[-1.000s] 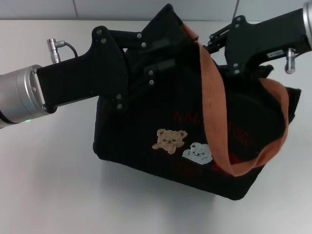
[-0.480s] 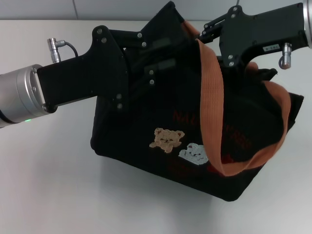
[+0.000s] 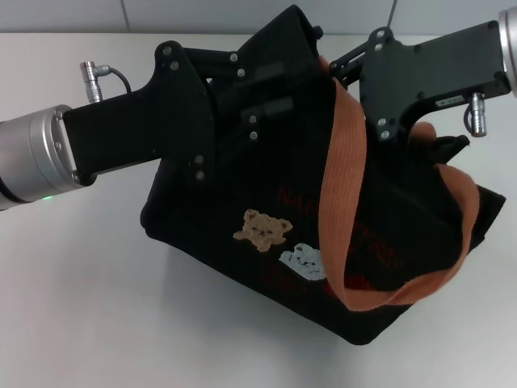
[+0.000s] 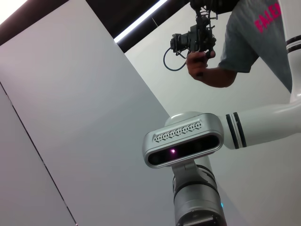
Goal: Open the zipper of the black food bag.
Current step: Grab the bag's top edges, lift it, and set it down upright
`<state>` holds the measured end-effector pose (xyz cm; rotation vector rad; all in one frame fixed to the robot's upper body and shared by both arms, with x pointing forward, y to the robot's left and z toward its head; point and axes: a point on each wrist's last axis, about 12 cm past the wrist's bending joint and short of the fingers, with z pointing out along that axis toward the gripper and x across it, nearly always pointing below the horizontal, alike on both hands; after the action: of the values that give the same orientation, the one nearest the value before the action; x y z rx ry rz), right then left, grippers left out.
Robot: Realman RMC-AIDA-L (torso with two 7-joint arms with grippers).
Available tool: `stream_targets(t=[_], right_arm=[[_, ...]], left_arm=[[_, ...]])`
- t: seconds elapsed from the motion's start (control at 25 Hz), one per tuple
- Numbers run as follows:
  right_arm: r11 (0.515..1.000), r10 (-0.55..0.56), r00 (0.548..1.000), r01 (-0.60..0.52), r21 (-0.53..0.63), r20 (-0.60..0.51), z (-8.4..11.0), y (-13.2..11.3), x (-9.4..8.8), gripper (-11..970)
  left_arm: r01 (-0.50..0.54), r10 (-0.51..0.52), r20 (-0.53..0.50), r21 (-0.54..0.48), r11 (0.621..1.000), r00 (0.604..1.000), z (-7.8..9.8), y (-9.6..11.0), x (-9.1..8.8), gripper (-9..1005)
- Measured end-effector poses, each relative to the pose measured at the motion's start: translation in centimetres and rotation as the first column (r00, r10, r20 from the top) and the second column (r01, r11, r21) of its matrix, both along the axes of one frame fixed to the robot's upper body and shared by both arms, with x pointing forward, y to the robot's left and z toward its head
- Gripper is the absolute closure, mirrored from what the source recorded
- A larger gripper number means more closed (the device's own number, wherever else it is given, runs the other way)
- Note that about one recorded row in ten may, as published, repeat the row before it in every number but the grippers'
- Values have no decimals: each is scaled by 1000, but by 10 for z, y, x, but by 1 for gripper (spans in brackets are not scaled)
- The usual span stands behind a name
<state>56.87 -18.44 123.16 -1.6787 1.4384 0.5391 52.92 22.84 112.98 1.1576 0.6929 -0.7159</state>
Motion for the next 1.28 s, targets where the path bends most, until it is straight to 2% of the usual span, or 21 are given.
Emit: stream_targets(t=[0.28, 0.44, 0.56, 0.72, 0.92, 1.28], right_arm=[[998, 39, 999, -37, -58, 32, 3, 3, -6, 626], [988, 66, 996, -57, -144, 59, -3, 9, -10, 626], [984, 78, 995, -66, -168, 65, -5, 11, -10, 626], [984, 72, 995, -61, -165, 65, -5, 10, -10, 771], [986, 61, 996, -51, -159, 59, -7, 7, -11, 962], [995, 17, 999, -14, -95, 32, -8, -3, -11, 960]], left_arm=[[4, -4, -1, 2, 1000, 1000, 0, -1, 0, 804], [3, -3, -1, 1, 1000, 1000, 0, -1, 0, 803], [1, -1, 0, -3, 1000, 1000, 0, -1, 0, 803], [0, 0, -1, -5, 1000, 1000, 0, -1, 0, 809], [-3, 3, -3, -6, 1000, 1000, -1, 0, 0, 958], [-35, 35, -6, -22, 999, 999, -2, 7, -3, 994]])
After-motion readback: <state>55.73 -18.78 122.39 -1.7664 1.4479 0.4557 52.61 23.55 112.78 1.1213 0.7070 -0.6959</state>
